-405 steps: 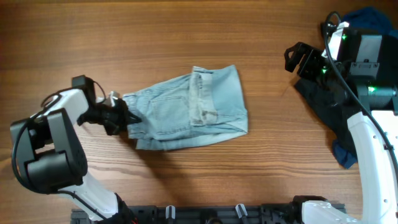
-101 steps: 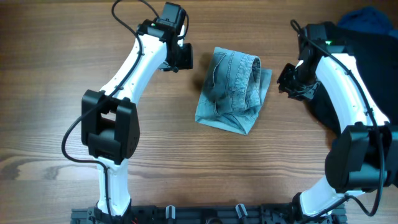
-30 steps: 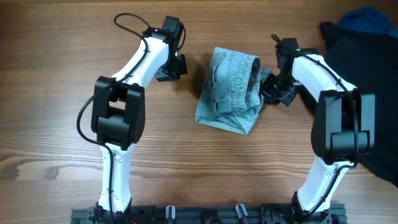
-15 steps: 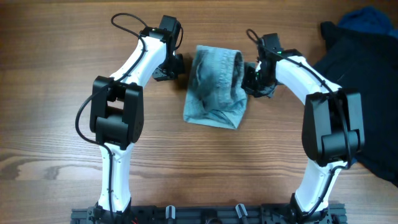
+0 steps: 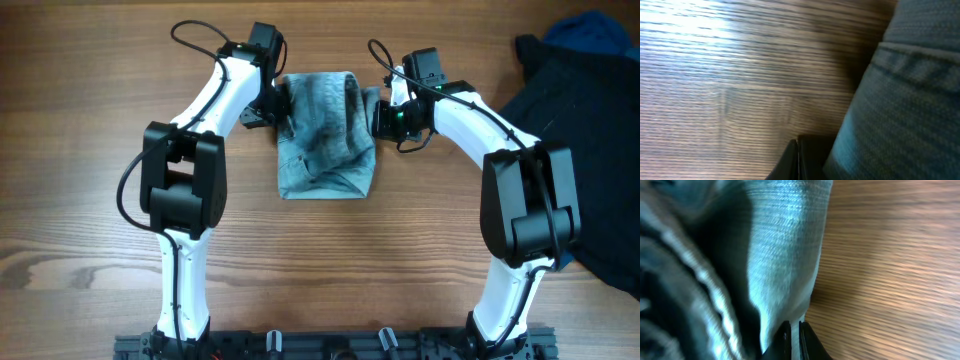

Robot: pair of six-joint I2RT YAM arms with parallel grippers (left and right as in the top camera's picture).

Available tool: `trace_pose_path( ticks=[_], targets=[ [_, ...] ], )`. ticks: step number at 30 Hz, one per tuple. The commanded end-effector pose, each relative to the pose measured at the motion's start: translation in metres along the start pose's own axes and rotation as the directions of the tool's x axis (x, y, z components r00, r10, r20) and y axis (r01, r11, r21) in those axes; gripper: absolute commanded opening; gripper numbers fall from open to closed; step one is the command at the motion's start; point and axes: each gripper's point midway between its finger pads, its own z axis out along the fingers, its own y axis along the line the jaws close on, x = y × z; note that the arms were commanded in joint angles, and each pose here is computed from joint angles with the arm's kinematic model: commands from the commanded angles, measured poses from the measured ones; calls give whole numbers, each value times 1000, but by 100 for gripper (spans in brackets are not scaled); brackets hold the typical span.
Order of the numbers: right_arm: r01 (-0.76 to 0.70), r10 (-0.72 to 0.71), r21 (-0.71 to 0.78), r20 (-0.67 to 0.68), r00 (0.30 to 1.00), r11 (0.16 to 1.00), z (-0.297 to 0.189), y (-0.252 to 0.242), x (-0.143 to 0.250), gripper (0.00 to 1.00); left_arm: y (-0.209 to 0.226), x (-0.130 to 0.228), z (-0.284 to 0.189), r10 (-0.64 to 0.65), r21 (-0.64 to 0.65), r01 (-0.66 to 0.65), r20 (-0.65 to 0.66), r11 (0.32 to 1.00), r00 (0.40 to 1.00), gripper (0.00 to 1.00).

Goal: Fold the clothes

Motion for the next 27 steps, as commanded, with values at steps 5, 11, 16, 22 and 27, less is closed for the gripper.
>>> trace_pose_path(
  ticks=[5, 11, 16, 22, 27],
  targets=[
    [-25, 20, -82, -63, 998, 996, 7, 11, 14, 8, 9, -8, -2, -30, -5, 30, 11, 1000, 1000, 4],
    [-31, 31, -1, 2, 1000, 1000, -22, 4, -11, 8, 28, -25, -29, -47, -70, 54, 103, 996, 994, 4],
    [-36, 30, 58, 107, 994, 998, -73, 9, -45, 10, 46, -48, -68, -70, -98, 95, 231, 991, 970, 4],
    [83, -27, -229, 240, 970, 970, -147, 89, -82, 12, 64, -59, -84, -112, -83, 139, 270, 987, 956, 6],
    [298, -186, -594, 245, 952, 747, -174, 196, -60, 15, 91, -66, -86, -165, -86, 195, 277, 977, 947, 9]
  ],
)
